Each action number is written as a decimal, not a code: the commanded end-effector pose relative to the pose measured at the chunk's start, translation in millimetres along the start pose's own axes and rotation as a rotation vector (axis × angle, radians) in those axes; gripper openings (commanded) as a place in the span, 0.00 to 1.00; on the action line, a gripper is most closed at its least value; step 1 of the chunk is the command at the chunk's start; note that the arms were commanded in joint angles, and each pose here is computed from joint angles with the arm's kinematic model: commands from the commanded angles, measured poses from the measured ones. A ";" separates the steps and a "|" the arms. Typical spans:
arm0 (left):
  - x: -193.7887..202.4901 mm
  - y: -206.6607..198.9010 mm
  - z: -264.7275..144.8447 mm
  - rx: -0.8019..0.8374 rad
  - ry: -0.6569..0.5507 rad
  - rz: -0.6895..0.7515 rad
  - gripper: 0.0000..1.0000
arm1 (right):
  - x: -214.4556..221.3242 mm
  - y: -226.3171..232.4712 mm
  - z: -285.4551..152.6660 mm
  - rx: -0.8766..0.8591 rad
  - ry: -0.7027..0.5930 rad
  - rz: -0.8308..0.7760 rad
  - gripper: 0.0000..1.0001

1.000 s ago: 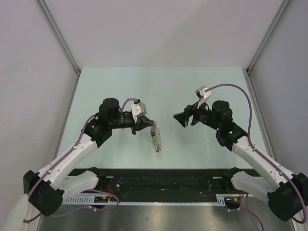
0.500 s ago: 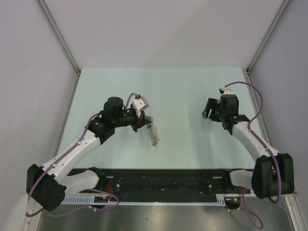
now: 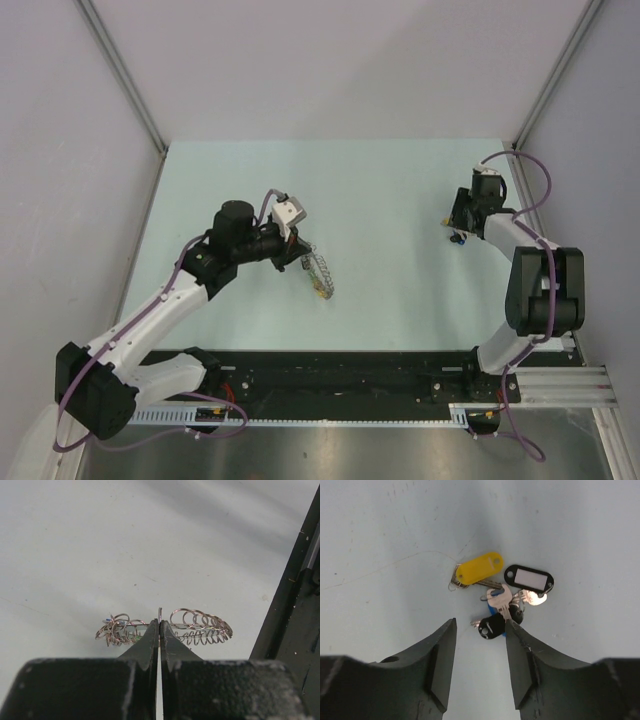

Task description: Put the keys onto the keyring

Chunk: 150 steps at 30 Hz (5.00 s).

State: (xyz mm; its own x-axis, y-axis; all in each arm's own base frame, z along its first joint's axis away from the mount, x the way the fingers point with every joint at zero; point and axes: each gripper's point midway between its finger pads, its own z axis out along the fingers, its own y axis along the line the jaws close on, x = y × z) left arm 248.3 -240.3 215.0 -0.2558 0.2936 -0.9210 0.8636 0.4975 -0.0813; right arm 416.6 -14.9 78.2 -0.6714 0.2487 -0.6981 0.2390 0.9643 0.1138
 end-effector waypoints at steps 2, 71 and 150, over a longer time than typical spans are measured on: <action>-42.5 3.4 -11.3 -0.025 -0.113 0.043 0.00 | -24.0 5.5 23.3 -0.039 -0.045 -0.107 0.41; -35.5 4.4 -6.8 -0.013 -0.083 0.029 0.00 | 149.7 194.3 -95.0 -0.284 0.184 -0.528 0.17; -17.5 26.4 -32.2 -0.204 -0.055 0.094 0.00 | 265.6 250.7 -166.9 -0.908 0.501 -0.434 0.51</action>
State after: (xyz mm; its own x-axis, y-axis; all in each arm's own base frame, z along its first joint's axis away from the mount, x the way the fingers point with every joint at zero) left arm 254.9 -204.5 225.0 -0.2171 0.3216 -0.9216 0.7763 0.6293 0.0367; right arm 179.9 293.2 29.4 -0.8469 -0.3268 -0.4195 -0.5201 0.6733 0.5254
